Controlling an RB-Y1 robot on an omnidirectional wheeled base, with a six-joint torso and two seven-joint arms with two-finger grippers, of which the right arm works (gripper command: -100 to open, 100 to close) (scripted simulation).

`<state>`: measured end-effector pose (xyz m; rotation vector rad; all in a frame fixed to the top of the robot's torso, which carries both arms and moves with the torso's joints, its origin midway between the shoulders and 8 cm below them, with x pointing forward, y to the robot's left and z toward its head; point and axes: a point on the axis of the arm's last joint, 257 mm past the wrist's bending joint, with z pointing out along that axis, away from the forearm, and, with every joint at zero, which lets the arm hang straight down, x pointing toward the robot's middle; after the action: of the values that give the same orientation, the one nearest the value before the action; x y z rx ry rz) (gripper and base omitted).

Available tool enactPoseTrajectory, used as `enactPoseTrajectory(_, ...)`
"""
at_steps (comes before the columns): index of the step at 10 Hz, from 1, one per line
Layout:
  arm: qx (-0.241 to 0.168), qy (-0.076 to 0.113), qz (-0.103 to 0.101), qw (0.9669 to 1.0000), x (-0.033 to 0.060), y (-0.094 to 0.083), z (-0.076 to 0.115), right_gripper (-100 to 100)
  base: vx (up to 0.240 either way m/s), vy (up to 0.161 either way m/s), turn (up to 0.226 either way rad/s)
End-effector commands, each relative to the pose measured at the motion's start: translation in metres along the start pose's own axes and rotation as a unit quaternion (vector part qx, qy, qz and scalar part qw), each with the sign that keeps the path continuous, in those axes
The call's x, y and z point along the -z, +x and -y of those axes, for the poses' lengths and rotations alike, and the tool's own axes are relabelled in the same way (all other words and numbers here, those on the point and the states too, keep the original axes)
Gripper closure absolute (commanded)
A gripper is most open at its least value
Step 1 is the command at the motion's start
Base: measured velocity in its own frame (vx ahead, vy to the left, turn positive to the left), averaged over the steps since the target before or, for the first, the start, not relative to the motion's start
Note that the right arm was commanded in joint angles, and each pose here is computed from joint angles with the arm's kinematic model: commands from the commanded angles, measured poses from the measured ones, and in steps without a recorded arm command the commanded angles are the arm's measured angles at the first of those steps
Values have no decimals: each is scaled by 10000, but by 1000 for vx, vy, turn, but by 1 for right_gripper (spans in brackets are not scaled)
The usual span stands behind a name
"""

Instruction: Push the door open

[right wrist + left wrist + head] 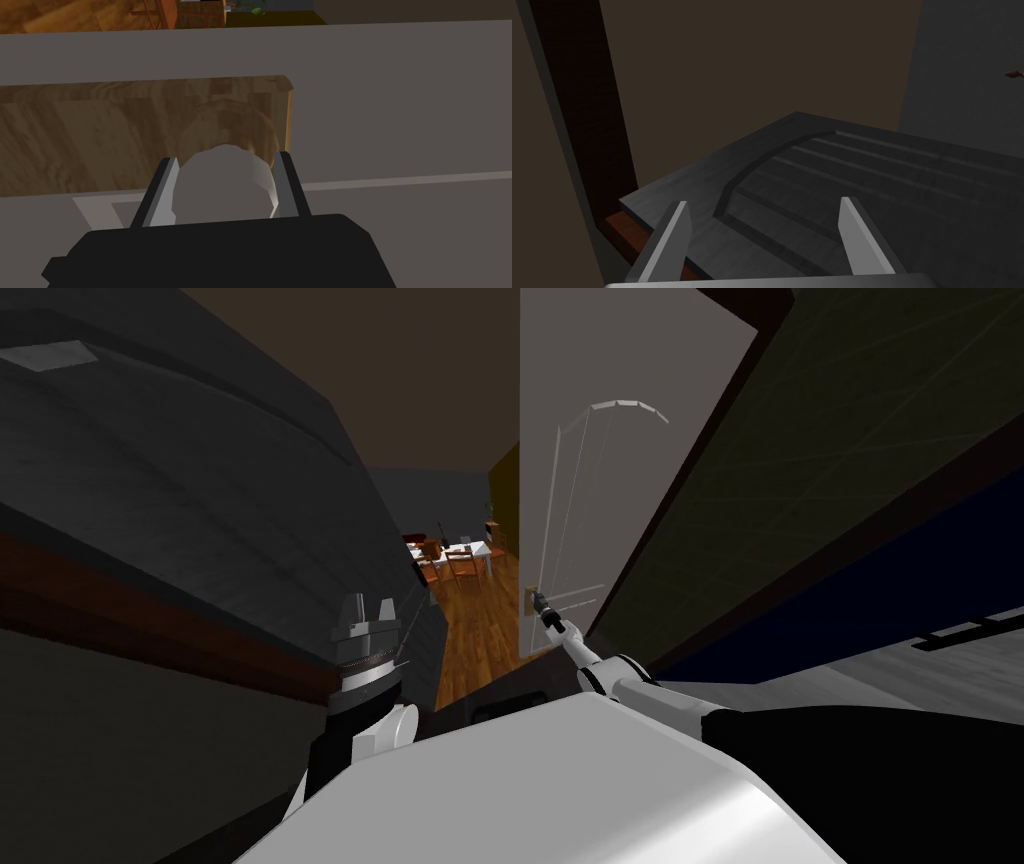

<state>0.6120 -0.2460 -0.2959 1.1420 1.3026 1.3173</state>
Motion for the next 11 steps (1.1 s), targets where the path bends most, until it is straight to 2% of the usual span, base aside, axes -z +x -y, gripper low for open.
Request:
enactPoseTrajectory(1, 38, -61, 101, 9999, -9, -118, -69, 100, 165, 78, -49)
enactPoseTrajectory(3, 40, -63, 211, 9998, -2, -195, -70, 100, 185, 66, -58)
enactPoseTrajectory(5, 40, -63, 211, 9998, -2, -195, -70, 100, 79, 54, -22)
enactPoseTrajectory(6, 43, -62, 328, 9994, 8, -277, -70, 100, 124, 87, -108)
enactPoseTrajectory(10, 45, -56, 543, 9985, 31, -427, -65, 100, 173, 102, -83)
enactPoseTrajectory(11, 45, -56, 543, 9985, 31, -427, -65, 100, 141, 88, -40)
